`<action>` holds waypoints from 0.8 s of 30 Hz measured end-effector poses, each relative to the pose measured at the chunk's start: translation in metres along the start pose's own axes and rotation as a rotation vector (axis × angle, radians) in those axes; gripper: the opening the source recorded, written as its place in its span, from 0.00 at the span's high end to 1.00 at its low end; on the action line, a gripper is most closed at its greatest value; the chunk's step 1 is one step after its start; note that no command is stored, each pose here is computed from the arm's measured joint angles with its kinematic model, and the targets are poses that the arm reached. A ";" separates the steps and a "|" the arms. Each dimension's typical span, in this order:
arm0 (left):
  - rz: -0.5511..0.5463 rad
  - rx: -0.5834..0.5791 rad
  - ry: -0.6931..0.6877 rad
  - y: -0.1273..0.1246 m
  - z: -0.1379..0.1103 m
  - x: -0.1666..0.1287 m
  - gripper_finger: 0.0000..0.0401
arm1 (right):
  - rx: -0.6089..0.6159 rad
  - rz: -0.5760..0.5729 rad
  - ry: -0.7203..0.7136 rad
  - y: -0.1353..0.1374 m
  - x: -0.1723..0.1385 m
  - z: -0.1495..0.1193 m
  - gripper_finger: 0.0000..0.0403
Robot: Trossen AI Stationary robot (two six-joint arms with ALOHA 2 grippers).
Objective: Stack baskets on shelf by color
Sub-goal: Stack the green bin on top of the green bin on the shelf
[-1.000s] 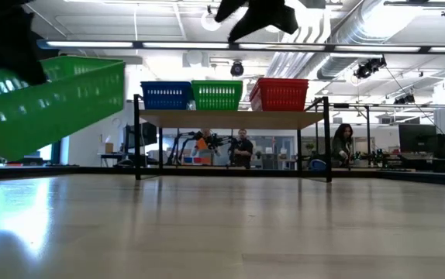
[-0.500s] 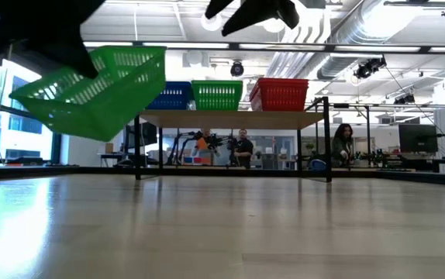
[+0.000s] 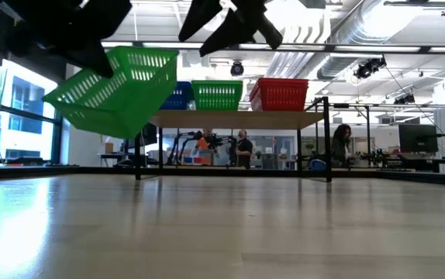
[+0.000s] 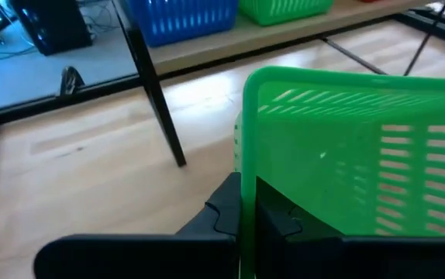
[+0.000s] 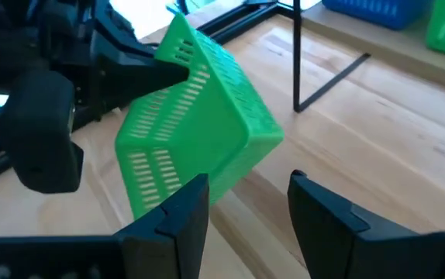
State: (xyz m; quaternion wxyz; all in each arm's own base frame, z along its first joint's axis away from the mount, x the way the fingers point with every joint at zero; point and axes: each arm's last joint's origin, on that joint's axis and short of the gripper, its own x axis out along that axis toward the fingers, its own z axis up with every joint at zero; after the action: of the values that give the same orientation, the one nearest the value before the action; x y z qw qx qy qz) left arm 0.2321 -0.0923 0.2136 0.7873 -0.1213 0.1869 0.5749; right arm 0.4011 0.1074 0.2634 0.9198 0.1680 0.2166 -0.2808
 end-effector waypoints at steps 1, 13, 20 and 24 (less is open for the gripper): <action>0.005 0.002 -0.004 0.000 0.001 0.002 1.00 | 0.013 -0.005 0.001 0.000 0.001 -0.002 0.60; 0.041 -0.015 -0.037 -0.002 0.008 0.015 1.00 | 0.141 -0.062 -0.044 0.003 0.017 -0.013 0.60; 0.057 -0.016 -0.036 -0.003 0.011 0.021 1.00 | 0.171 -0.042 -0.064 0.005 0.021 -0.013 0.60; 0.040 -0.027 -0.052 -0.006 0.011 0.023 1.00 | 0.188 -0.044 -0.057 0.004 0.025 -0.014 0.60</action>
State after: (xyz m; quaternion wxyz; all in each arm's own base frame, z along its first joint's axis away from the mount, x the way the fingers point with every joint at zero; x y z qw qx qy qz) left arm 0.2461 -0.0703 0.2134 0.7787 -0.1133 0.1611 0.5957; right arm 0.4177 0.1058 0.2400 0.8993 0.2407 0.1669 -0.3248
